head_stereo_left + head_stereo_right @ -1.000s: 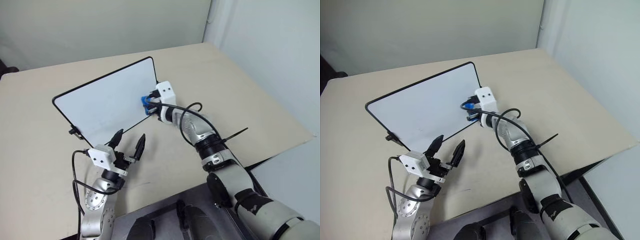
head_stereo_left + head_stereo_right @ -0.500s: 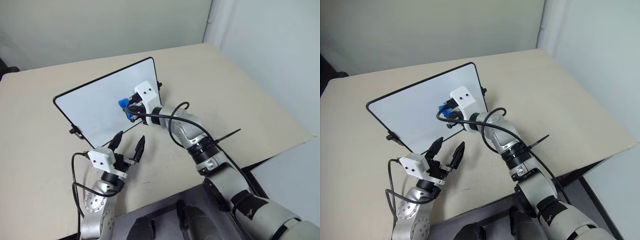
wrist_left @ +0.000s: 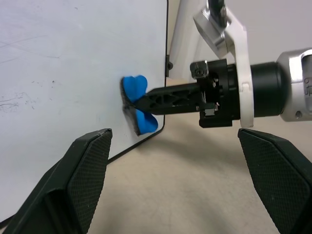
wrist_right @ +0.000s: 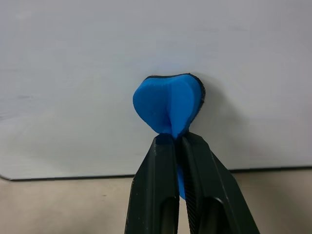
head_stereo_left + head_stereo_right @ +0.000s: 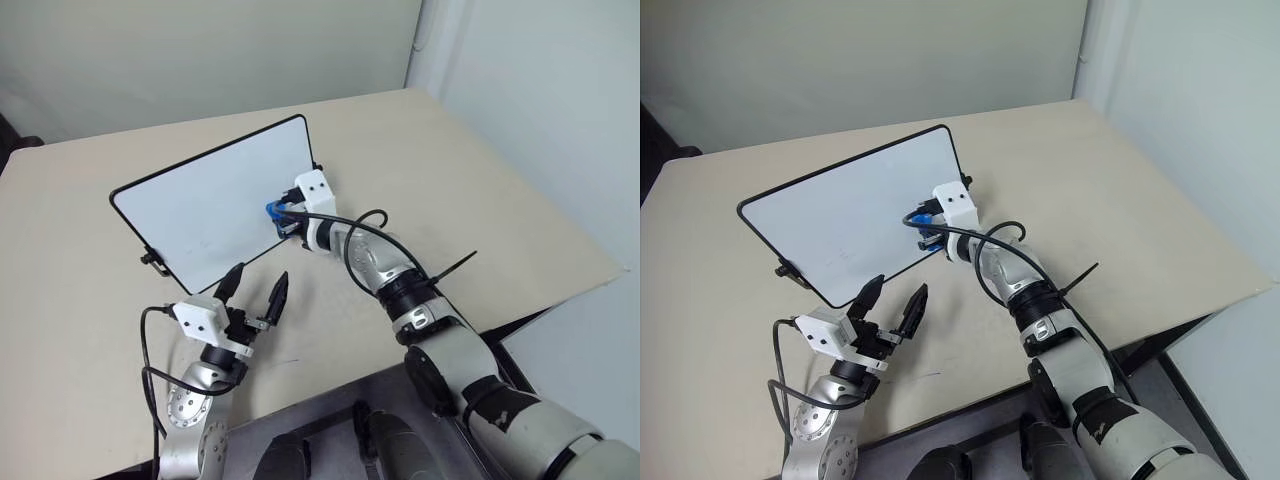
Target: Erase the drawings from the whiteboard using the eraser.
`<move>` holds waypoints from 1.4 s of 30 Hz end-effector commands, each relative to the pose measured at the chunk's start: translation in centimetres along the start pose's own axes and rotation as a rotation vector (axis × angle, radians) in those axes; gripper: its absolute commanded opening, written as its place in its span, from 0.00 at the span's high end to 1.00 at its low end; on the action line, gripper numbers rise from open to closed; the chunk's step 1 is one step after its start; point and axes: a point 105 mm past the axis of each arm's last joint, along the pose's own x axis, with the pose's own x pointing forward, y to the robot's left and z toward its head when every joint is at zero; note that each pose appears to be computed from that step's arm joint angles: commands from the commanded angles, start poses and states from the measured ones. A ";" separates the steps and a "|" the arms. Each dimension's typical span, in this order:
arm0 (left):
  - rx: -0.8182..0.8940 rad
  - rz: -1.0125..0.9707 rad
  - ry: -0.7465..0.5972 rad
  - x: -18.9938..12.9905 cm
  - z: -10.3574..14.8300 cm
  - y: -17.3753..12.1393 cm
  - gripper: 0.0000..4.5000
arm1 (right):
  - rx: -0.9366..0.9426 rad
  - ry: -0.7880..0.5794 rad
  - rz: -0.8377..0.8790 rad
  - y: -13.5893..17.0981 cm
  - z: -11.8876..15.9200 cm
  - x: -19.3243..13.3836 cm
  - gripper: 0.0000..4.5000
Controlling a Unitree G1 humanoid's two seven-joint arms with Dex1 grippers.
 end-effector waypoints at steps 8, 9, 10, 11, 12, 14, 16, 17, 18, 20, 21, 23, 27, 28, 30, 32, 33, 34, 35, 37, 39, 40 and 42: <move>0.021 -0.009 -0.053 0.3 1.6 0.1 0.00 | -0.034 -0.041 -0.106 -2.6 1.5 -1.2 1.00; 0.020 -0.009 -0.053 0.3 1.6 0.1 0.00 | -0.048 -0.033 -0.112 -3.1 1.4 -1.9 1.00; 0.020 -0.009 -0.053 0.3 1.6 0.1 0.00 | -0.068 -0.016 -0.118 -3.5 1.2 -2.6 1.00; 0.020 -0.009 -0.053 0.3 1.6 0.1 0.00 | -0.089 0.008 -0.119 -3.9 0.9 -3.3 1.00; 0.020 -0.009 -0.052 0.3 1.6 0.1 0.00 | -0.101 0.030 -0.124 -4.2 0.6 -4.1 1.00; 0.021 -0.010 -0.052 0.3 1.6 0.2 0.00 | -0.095 0.050 -0.136 -4.7 0.4 -5.8 1.00; 0.024 -0.016 -0.050 0.4 1.6 0.2 0.00 | -0.080 0.056 -0.142 -4.8 0.3 -7.5 1.00; 0.025 -0.020 -0.049 0.4 1.6 0.2 0.00 | -0.076 0.060 -0.141 -4.8 0.2 -8.3 1.00; 0.026 -0.023 -0.049 0.5 1.6 0.1 0.00 | -0.076 0.069 -0.142 -4.8 -0.1 -9.2 1.00; 0.025 -0.029 -0.047 0.5 1.5 0.0 0.00 | -0.080 0.097 -0.147 -4.9 -1.0 -10.8 1.00; 0.024 -0.032 -0.047 0.6 1.5 -0.1 0.00 | -0.080 0.112 -0.153 -5.1 -1.4 -11.6 1.00; 0.022 -0.034 -0.045 0.7 1.4 -0.3 0.00 | -0.090 0.140 -0.181 -5.6 -2.0 -13.0 1.00; 0.024 -0.038 -0.042 0.9 1.2 -0.4 0.00 | -0.081 0.217 -0.188 -5.8 -3.4 -15.6 1.00; 0.026 -0.039 -0.043 0.9 1.1 -0.4 0.00 | -0.059 0.245 -0.188 -6.0 -4.1 -16.2 1.00; 0.028 -0.042 -0.042 1.0 1.1 -0.4 0.00 | -0.016 0.288 -0.200 -6.4 -5.4 -17.2 1.00; 0.028 -0.048 -0.041 1.2 0.9 -0.5 0.00 | 0.022 0.331 -0.215 -6.9 -7.0 -17.9 1.00; 0.029 -0.049 -0.040 1.3 0.9 -0.5 0.00 | 0.034 0.346 -0.217 -7.0 -7.6 -18.1 1.00; 0.030 -0.050 -0.040 1.3 0.9 -0.5 0.00 | 0.044 0.365 -0.212 -7.0 -8.4 -18.3 1.00; 0.030 -0.051 -0.040 1.4 0.8 -0.4 0.00 | 0.050 0.377 -0.208 -6.9 -8.9 -18.4 1.00; 0.030 -0.055 -0.038 1.5 0.8 -0.4 0.00 | 0.061 0.398 -0.200 -6.8 -9.8 -18.5 1.00; 0.028 -0.058 -0.037 1.6 0.7 -0.4 0.00 | 0.067 0.408 -0.198 -6.7 -10.3 -18.3 1.00; 0.028 -0.060 -0.037 1.6 0.7 -0.4 0.00 | 0.074 0.408 -0.199 -6.7 -10.4 -18.2 1.00; 0.028 -0.061 -0.036 1.7 0.7 -0.3 0.00 | 0.080 0.408 -0.200 -6.6 -10.6 -18.0 0.86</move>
